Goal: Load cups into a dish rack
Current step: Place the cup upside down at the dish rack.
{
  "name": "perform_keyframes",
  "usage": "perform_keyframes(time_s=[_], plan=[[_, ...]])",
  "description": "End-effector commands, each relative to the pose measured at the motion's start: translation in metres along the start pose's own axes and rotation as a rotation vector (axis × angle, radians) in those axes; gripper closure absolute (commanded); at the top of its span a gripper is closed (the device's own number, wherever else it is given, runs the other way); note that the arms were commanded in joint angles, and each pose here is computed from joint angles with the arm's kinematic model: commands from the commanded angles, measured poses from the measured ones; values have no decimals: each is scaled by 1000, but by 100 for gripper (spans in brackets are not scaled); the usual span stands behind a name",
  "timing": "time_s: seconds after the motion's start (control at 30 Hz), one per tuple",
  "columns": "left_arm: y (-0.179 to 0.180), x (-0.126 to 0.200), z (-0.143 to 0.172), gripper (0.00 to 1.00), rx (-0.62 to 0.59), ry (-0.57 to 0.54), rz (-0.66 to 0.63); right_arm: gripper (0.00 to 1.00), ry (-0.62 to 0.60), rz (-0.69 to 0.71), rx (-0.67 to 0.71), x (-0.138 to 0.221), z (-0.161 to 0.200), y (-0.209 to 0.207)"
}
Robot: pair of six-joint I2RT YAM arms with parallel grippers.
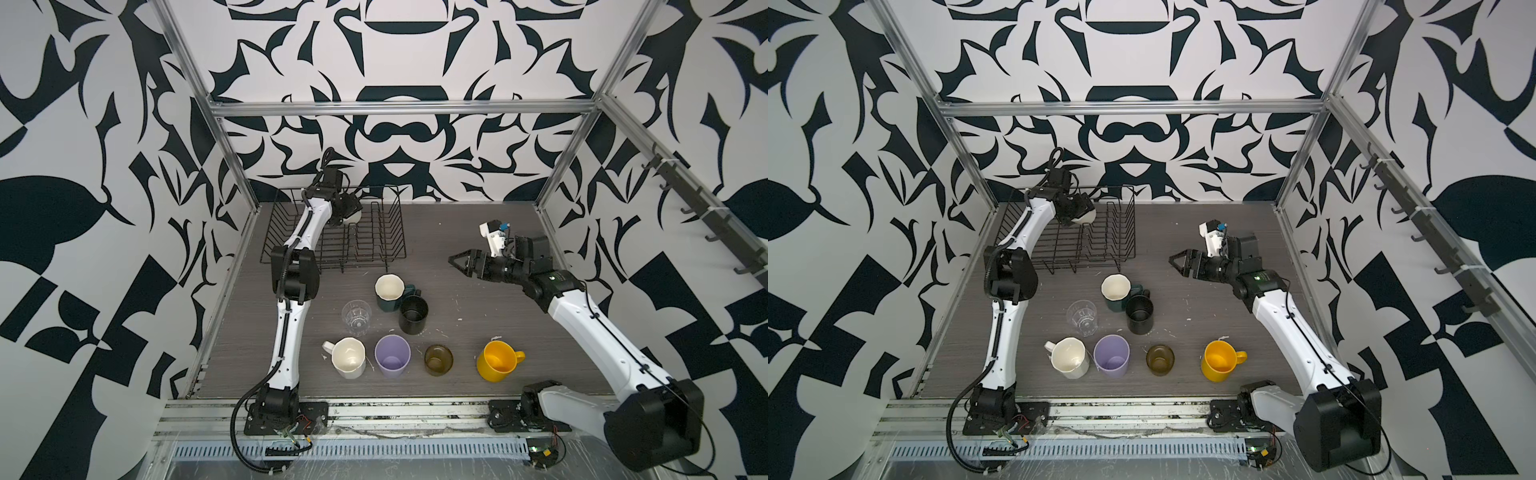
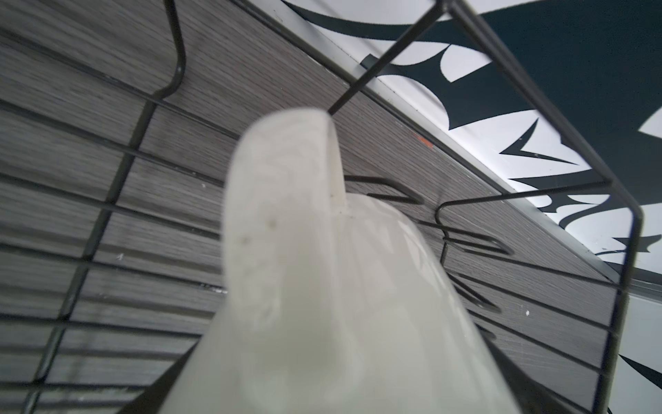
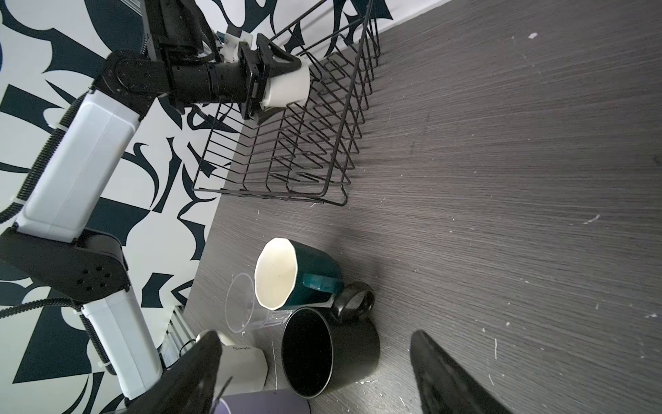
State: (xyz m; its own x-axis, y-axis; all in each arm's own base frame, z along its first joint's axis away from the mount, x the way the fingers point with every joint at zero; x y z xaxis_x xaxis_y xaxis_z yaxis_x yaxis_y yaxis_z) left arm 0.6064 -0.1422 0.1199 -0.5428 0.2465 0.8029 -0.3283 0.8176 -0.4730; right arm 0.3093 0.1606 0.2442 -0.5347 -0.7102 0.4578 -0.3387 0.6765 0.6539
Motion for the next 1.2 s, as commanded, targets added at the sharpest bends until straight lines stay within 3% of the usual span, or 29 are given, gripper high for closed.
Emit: perform_keyframes(time_s=[0.0, 0.1, 0.23, 0.37, 0.43, 0.8, 1.17], plan=[[8, -8, 6, 98, 22, 30, -24, 15, -30, -26, 14, 2, -7, 6], [10, -12, 8, 84, 24, 35, -31, 15, -30, -22, 10, 2, -6, 4], [13, -16, 9, 57, 24, 39, -36, 15, -29, -20, 0, 0, -5, 2], [16, -21, 11, 44, 29, 39, -43, 15, -28, -18, -3, 0, -5, 1], [16, -21, 11, 32, 29, 36, -44, 15, -26, -16, -6, 0, -5, 1], [19, -15, 11, 7, 21, 30, -62, 15, -25, 14, -12, -1, -2, -5], [10, -1, 3, 1, 12, -9, -30, 16, -28, 36, -10, 0, -2, -9]])
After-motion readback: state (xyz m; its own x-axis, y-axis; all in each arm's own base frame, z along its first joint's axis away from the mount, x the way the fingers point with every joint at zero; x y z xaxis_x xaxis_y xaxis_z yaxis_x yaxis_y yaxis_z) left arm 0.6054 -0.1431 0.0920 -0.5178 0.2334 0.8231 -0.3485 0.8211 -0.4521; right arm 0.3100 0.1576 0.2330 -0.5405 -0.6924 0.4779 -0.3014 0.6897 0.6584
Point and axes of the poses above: each gripper's point midway between its finger pads, its own x axis back along the fingers, its own y axis along the line the jaws close on, z = x × y, the point moved 1 cm from there along x, back along the fingers, and after that the axes turned 2 degrees about x, right-handed, at the moved point
